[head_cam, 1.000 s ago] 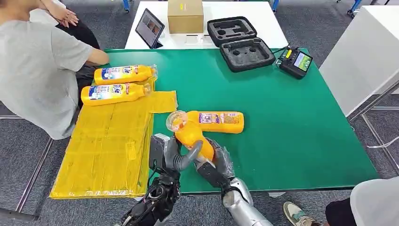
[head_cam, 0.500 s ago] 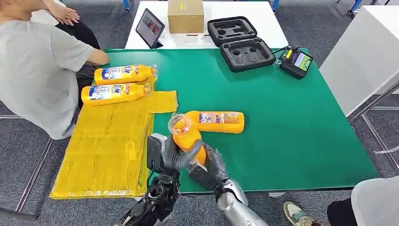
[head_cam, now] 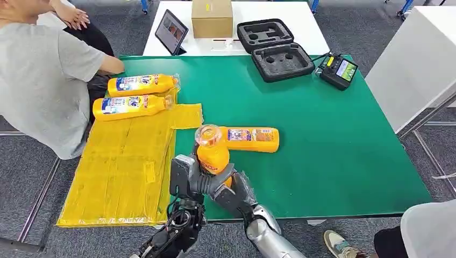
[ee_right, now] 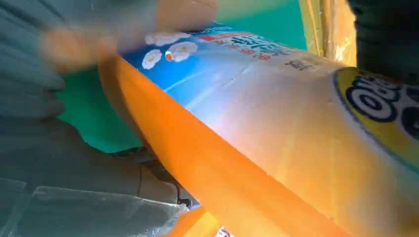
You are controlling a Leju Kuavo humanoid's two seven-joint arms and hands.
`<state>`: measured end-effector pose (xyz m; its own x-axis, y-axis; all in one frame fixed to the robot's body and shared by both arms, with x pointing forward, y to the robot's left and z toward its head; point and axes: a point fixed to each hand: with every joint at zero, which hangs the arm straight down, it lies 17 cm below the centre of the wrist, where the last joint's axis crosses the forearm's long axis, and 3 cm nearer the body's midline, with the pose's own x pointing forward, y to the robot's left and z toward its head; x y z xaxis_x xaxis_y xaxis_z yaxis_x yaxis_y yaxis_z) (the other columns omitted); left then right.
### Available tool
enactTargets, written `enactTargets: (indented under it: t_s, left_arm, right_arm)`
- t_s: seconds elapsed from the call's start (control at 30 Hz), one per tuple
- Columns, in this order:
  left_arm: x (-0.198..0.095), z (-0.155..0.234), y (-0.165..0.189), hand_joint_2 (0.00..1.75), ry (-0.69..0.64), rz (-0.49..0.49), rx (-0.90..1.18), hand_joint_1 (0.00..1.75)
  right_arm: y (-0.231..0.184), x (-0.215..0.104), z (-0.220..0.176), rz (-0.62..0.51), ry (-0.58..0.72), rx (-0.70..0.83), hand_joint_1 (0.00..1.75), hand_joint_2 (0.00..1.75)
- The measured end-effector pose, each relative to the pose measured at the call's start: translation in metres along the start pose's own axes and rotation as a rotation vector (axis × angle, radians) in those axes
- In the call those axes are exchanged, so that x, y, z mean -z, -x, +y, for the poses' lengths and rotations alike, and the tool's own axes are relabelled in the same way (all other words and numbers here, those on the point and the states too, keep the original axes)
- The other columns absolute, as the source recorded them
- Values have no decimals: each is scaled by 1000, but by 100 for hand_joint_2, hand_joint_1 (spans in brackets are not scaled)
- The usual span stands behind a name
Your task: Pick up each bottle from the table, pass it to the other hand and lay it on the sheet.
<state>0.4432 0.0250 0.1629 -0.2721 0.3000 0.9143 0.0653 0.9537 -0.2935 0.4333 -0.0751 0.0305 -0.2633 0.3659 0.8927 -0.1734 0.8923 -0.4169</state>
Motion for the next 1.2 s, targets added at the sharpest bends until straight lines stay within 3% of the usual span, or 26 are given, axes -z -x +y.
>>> enactTargets:
  t_s: [0.1, 0.17, 0.2, 0.23, 0.3, 0.4, 0.5, 0.67, 0.87, 0.9, 1.2]
  left_arm:
    - [0, 0, 1, 175, 3, -1, 6, 0]
    - [0, 0, 1, 175, 4, 0, 9, 10]
    - [0, 0, 2, 175, 4, 1, 11, 54]
    - [1, 0, 1, 175, 4, -1, 14, 136]
    - [1, 1, 1, 175, 3, -3, 19, 145]
    - [3, 1, 0, 175, 0, -9, 31, 173]
    - [4, 2, 0, 175, -3, -11, 39, 175]
    - [6, 4, 0, 175, -4, -16, 51, 175]
    - [8, 8, 0, 175, -7, -21, 54, 175]
    - [8, 8, 0, 175, -8, -21, 53, 175]
    - [9, 8, -2, 175, 19, -40, 91, 175]
  right_arm:
    - [0, 0, 0, 1, -1, 6, 157, 175]
    - [0, 0, 0, 1, -1, 7, 155, 175]
    - [0, 0, 0, 2, -2, 11, 152, 175]
    - [0, 0, 1, 4, -3, 18, 150, 175]
    - [0, 0, 2, 7, -7, 36, 134, 175]
    - [-1, 1, 5, 16, -19, 90, 101, 175]
    - [-2, 1, 6, 18, -24, 114, 77, 175]
    - [-4, 2, 7, 16, -25, 121, 10, 175]
    - [-7, 2, 10, 12, -27, 124, 10, 175]
    - [-7, 2, 10, 10, -28, 124, 0, 175]
    - [-8, 2, 11, 15, -24, 140, 0, 175]
